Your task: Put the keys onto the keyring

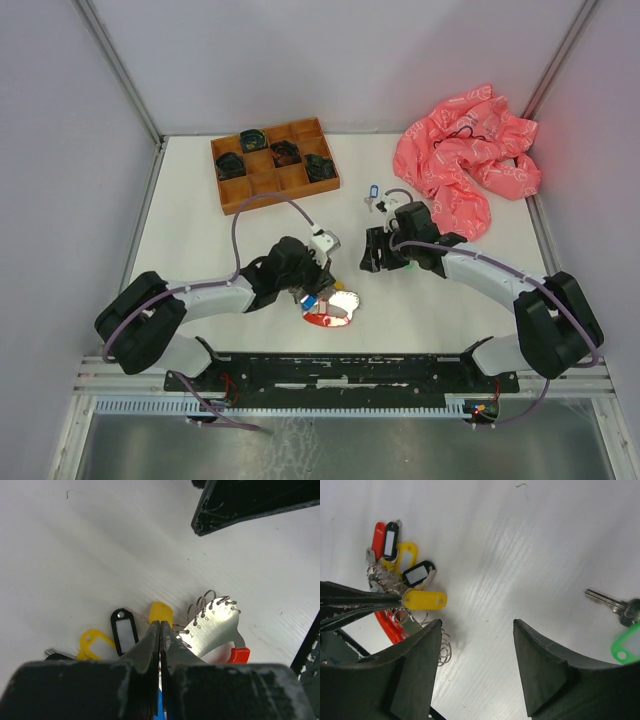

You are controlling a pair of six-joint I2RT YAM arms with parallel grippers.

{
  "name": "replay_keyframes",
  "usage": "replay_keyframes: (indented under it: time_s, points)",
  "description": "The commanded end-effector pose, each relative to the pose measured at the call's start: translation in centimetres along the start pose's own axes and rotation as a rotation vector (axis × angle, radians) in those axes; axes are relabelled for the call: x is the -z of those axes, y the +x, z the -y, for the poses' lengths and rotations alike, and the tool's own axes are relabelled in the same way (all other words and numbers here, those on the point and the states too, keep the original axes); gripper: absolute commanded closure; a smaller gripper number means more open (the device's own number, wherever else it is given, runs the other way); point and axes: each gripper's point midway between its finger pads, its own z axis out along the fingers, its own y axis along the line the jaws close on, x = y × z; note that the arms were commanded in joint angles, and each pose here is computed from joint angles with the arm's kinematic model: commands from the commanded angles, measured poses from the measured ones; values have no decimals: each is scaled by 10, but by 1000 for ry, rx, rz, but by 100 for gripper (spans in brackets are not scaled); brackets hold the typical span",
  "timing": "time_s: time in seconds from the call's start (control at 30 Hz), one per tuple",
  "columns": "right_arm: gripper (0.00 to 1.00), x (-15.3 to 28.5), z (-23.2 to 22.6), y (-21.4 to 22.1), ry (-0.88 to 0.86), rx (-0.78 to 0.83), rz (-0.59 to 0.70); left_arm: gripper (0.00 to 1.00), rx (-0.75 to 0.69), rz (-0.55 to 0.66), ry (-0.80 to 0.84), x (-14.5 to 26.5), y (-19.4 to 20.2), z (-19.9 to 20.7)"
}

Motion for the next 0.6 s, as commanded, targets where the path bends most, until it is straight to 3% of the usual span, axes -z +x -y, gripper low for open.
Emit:
replay_keyframes:
  time_s: [0.0, 0.23, 0.47, 0.57]
  points:
    - [32, 4, -34, -28, -186, 79, 109, 97, -118, 233, 104, 14, -53, 11]
    - [25, 5, -58, -37, -340, 160, 183, 97, -213, 305, 149, 31, -64, 7]
    - [32, 8, -75, -39, -497, 323, 378, 97, -288, 367, 205, 48, -63, 17]
    - [35, 5, -75, -33, -511, 379, 371, 97, -329, 372, 231, 53, -56, 22]
